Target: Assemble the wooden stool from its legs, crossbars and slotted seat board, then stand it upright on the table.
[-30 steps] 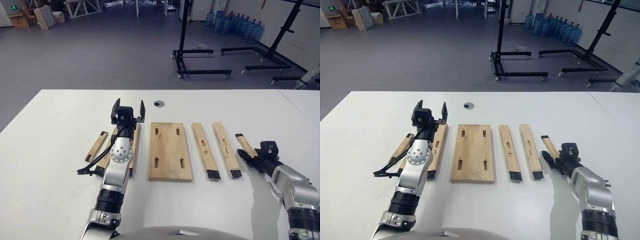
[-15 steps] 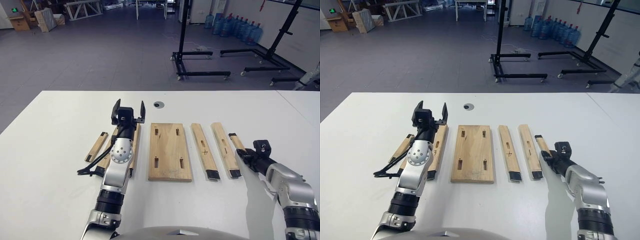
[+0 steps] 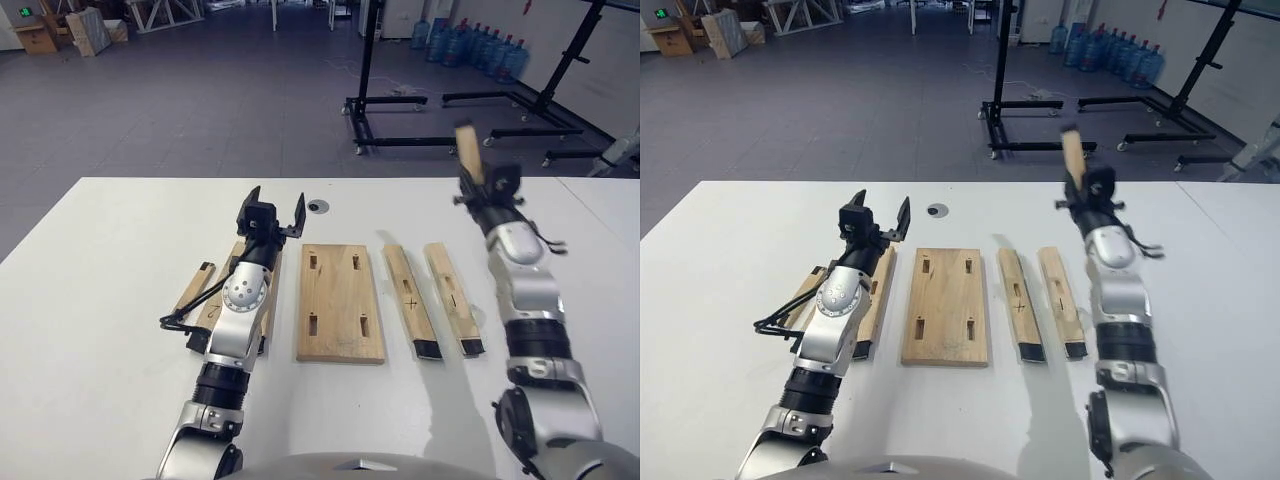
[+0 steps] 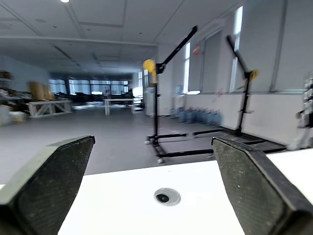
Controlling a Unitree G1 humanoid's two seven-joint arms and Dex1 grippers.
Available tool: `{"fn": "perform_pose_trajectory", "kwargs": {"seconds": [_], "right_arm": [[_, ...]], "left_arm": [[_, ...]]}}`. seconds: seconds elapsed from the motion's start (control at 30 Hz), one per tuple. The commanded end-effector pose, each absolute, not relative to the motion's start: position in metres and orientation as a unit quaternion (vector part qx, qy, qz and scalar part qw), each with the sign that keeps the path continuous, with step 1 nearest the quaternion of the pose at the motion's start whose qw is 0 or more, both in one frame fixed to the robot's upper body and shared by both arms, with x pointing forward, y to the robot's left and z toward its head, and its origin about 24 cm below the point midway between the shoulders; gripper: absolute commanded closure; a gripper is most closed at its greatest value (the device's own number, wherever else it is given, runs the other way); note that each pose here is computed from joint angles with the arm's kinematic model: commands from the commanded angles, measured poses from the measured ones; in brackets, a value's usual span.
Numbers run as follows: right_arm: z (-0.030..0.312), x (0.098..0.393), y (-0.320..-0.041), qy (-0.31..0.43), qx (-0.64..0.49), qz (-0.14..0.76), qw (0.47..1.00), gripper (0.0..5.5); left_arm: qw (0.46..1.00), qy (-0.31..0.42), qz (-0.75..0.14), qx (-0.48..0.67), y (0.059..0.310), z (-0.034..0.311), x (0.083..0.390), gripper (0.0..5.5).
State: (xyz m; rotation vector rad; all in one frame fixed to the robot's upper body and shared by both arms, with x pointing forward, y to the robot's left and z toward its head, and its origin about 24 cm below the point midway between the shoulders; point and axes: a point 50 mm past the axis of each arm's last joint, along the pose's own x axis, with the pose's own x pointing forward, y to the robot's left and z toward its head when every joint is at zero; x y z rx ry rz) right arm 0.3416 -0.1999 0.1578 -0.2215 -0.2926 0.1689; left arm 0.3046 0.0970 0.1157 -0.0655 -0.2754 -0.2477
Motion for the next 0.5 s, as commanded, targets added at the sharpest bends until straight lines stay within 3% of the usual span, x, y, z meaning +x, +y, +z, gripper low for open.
{"fn": "perform_pose_trajectory", "kwargs": {"seconds": [0.03,0.2,0.5], "right_arm": [[0.144,0.328,-0.13,-0.162,-0.102,0.274,0.942,4.22],[0.131,0.307,-0.095,-0.17,-0.106,0.381,0.902,4.22],[0.121,0.297,-0.085,-0.152,-0.105,0.434,0.882,4.22]], "left_arm": [[0.953,-0.107,-0.234,-0.161,0.094,0.125,0.308,1.13],[0.853,-0.062,-0.379,-0.353,0.098,0.136,0.292,1.13],[0.831,-0.008,-0.363,-0.421,0.102,0.127,0.297,1.25]]}}
